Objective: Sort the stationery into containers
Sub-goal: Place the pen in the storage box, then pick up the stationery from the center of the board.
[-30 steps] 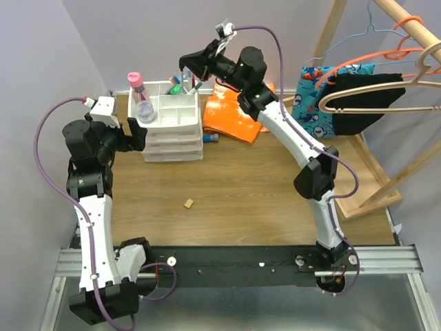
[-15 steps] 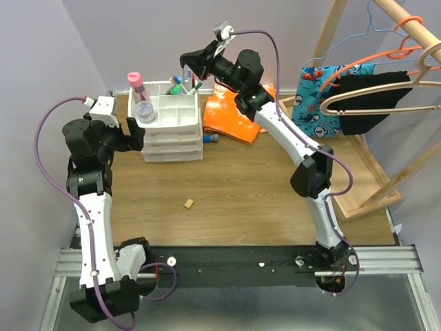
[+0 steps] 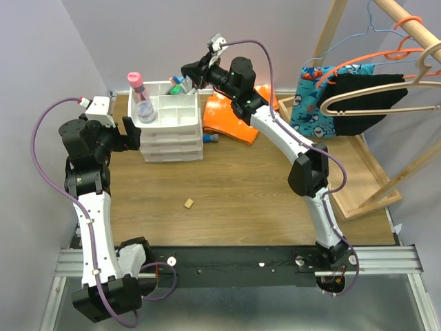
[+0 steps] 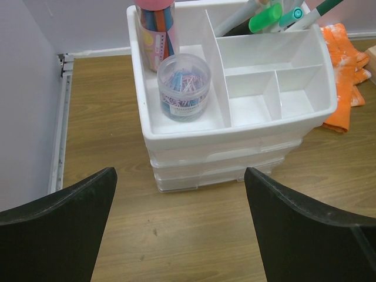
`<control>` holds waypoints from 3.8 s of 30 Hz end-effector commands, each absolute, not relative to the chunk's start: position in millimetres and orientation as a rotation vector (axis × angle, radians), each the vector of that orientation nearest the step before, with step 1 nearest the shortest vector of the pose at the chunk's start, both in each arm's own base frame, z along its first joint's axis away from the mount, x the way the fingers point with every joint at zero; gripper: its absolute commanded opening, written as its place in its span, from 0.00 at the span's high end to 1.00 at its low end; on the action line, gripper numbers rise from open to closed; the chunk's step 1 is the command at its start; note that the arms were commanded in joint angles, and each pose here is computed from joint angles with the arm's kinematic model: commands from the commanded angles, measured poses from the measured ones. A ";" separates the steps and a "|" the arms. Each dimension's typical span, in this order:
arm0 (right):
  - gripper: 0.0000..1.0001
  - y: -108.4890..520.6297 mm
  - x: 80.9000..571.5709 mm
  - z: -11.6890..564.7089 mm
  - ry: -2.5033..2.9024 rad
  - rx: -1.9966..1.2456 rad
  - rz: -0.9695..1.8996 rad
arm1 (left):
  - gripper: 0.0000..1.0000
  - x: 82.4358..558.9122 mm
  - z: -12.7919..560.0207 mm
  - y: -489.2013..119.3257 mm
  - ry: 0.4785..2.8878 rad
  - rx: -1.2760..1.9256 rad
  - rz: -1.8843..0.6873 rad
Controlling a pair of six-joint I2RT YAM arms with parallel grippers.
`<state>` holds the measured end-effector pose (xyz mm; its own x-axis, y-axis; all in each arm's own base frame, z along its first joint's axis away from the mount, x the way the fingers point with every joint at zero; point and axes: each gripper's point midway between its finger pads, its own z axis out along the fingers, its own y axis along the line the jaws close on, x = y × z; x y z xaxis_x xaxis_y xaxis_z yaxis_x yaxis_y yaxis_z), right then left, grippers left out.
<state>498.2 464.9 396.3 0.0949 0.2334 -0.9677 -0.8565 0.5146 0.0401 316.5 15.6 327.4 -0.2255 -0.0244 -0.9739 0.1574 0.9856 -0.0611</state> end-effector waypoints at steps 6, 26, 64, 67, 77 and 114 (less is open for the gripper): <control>0.92 468.7 502.7 356.9 1.268 -0.688 0.849 | 0.01 317.3 328.8 20.2 1.791 0.092 -0.161; 0.48 409.4 417.4 444.0 1.199 -0.673 0.868 | 0.01 307.4 351.7 17.1 1.735 0.141 -0.125; 0.47 471.1 204.3 60.6 1.148 -2.433 0.620 | 0.01 269.9 349.8 27.4 1.805 0.069 0.081; 0.47 474.0 209.5 51.8 1.141 -2.453 0.601 | 0.01 270.4 348.8 26.4 1.808 0.070 0.074; 0.47 488.2 215.2 31.7 1.155 -2.478 0.617 | 0.01 271.0 343.8 26.2 1.824 0.073 0.072; 0.36 444.0 182.6 34.9 1.491 -2.411 0.663 | 0.01 270.3 344.0 5.9 1.806 0.116 -0.037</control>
<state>195.0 446.3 23.4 0.4045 -0.7812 -0.4756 -0.8856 -0.4644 0.0097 274.2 15.2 330.2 -0.2783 0.0632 -0.9584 0.0623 0.9969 0.0476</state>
